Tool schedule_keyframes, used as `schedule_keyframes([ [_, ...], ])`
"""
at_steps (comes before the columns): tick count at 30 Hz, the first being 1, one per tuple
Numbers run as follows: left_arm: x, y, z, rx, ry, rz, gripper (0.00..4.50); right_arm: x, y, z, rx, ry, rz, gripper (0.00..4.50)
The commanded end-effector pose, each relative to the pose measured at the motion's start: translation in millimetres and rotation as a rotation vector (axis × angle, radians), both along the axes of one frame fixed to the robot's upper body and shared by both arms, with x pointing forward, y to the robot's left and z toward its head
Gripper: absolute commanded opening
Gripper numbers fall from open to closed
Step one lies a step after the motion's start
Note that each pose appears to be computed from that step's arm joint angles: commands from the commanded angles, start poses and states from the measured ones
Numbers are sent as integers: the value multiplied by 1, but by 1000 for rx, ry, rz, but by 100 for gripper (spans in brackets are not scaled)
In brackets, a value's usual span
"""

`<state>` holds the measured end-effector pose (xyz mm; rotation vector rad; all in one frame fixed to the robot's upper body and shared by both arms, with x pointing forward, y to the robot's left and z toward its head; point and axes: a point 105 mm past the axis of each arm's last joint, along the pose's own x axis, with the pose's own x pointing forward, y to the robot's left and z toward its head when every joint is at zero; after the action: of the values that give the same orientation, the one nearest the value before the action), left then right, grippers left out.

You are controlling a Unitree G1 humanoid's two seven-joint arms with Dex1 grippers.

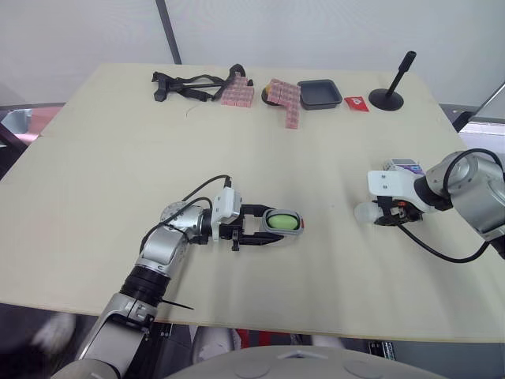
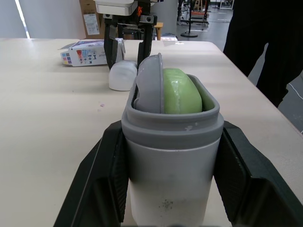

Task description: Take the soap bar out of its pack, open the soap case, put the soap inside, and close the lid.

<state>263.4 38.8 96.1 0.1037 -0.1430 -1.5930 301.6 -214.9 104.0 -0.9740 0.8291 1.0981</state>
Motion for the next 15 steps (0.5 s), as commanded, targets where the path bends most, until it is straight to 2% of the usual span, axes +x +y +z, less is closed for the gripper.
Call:
schedule_keyframes([
  [1, -1, -1, 7, -10, -30, -5, 192, 2, -3, 4, -6, -22, -8, 192],
  [15, -1, -1, 7, -10, -30, -5, 192, 2, -3, 4, -6, -22, -8, 192],
])
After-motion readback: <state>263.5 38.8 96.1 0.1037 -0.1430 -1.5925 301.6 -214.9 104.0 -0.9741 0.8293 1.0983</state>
